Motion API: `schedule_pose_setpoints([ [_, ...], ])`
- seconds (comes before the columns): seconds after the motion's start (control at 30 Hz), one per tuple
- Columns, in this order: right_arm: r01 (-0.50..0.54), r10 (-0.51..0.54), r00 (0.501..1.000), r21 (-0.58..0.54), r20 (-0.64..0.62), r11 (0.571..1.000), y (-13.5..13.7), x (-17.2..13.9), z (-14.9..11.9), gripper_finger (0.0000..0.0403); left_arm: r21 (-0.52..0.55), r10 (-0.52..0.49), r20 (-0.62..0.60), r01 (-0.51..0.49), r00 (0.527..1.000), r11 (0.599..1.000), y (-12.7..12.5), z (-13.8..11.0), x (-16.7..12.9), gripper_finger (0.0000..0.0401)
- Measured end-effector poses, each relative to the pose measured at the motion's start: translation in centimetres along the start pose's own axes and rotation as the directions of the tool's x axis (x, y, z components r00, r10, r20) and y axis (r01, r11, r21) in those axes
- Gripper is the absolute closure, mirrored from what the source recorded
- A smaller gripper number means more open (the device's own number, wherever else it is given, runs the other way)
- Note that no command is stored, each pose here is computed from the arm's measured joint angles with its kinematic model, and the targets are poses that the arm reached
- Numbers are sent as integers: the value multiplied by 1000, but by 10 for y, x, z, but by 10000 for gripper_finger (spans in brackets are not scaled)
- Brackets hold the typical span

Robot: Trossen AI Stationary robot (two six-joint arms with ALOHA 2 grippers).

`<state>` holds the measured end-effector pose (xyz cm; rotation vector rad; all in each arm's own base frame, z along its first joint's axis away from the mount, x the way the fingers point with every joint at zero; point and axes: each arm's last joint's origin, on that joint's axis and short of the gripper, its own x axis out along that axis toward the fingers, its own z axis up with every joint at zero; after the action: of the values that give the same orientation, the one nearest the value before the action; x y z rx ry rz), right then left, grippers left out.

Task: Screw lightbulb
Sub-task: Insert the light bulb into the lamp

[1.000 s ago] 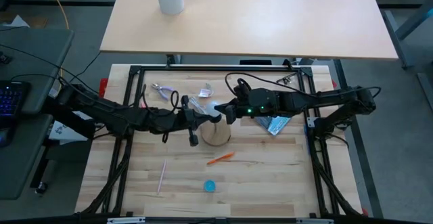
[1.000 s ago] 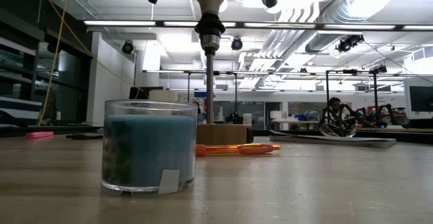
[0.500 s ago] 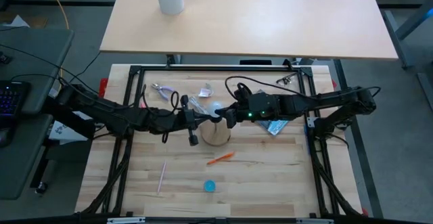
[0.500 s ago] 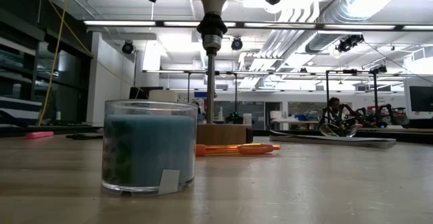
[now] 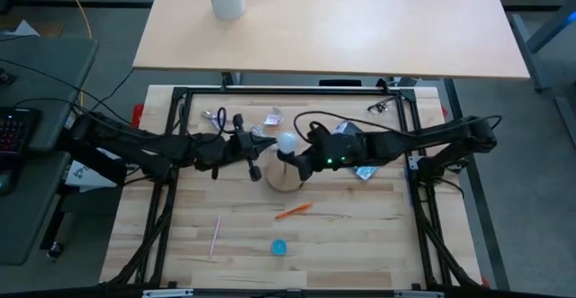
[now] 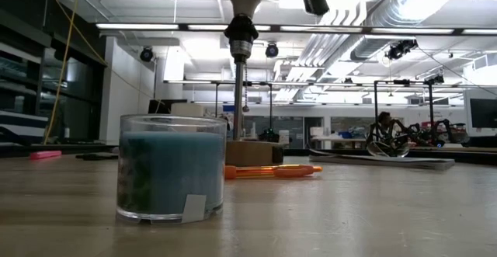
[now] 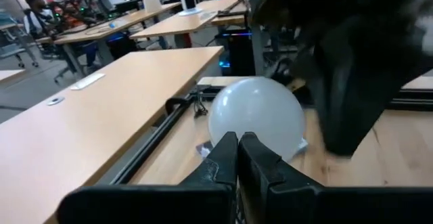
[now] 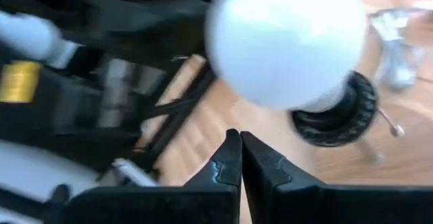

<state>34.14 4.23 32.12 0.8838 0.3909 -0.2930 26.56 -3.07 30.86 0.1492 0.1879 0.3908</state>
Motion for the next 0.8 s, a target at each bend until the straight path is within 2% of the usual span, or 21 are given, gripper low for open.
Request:
schedule_pose_setpoints([
  [0.2, -86, 85, 995, -26, -42, 996, 10, -14, -1, 403, 23, 8, -35, -7, 999, 1000, 8, 2, -12, 401],
  [0.33, -150, 152, 988, -54, 29, 987, 19, -39, 12, 403, 20, 29, -34, -29, 999, 999, 16, 7, -27, 401],
  [0.43, -112, 120, 986, -76, 119, 991, 15, -47, 27, 403, -4, 27, -39, -27, 999, 1000, 20, 9, -37, 401],
  [0.57, -71, 86, 980, -87, 181, 994, 2, -48, 47, 403, -51, 23, -63, -27, 998, 998, 20, 8, -49, 401],
  [0.63, -46, 64, 983, -100, 175, 994, -6, -42, 55, 403, -75, 4, -53, -8, 999, 997, 15, 9, -50, 401],
  [0.8, -4, 19, 992, -118, 121, 993, -32, -21, 72, 403, -98, -114, 2, 114, 993, 989, -10, 10, -44, 401],
])
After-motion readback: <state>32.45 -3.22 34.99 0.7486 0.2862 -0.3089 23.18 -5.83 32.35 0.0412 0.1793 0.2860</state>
